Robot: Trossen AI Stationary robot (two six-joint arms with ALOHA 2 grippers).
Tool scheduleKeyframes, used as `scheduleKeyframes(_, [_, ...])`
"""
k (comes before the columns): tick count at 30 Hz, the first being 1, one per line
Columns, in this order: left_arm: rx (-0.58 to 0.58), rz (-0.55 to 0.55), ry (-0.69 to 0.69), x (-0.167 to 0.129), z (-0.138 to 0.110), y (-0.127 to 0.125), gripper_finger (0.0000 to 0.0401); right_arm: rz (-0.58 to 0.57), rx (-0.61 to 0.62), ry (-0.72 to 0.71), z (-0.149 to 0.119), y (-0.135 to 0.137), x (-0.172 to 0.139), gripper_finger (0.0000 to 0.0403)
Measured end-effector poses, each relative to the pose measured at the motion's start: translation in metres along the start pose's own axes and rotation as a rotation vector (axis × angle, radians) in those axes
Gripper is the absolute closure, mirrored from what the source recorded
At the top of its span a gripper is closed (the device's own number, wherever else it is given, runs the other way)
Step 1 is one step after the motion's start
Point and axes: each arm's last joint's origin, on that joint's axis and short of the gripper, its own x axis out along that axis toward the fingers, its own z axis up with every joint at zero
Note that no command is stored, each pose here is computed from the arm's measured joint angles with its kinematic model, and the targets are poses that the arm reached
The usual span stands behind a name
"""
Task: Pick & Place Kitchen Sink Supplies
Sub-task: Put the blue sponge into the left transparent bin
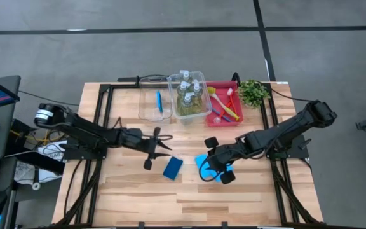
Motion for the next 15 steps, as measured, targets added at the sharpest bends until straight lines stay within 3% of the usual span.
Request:
scheduleKeyframes(6, [0.031,-0.091,0.151,0.008,-0.033,-0.021,0.0295,0.004,0.005,-0.007,0.001,0.001,0.0,0.028])
scheduleKeyframes(15, [0.049,-0.201,0.149,0.009,-0.028,-0.065,0.0295,0.004,0.007,-0.009,0.001,0.001,0.0,0.028])
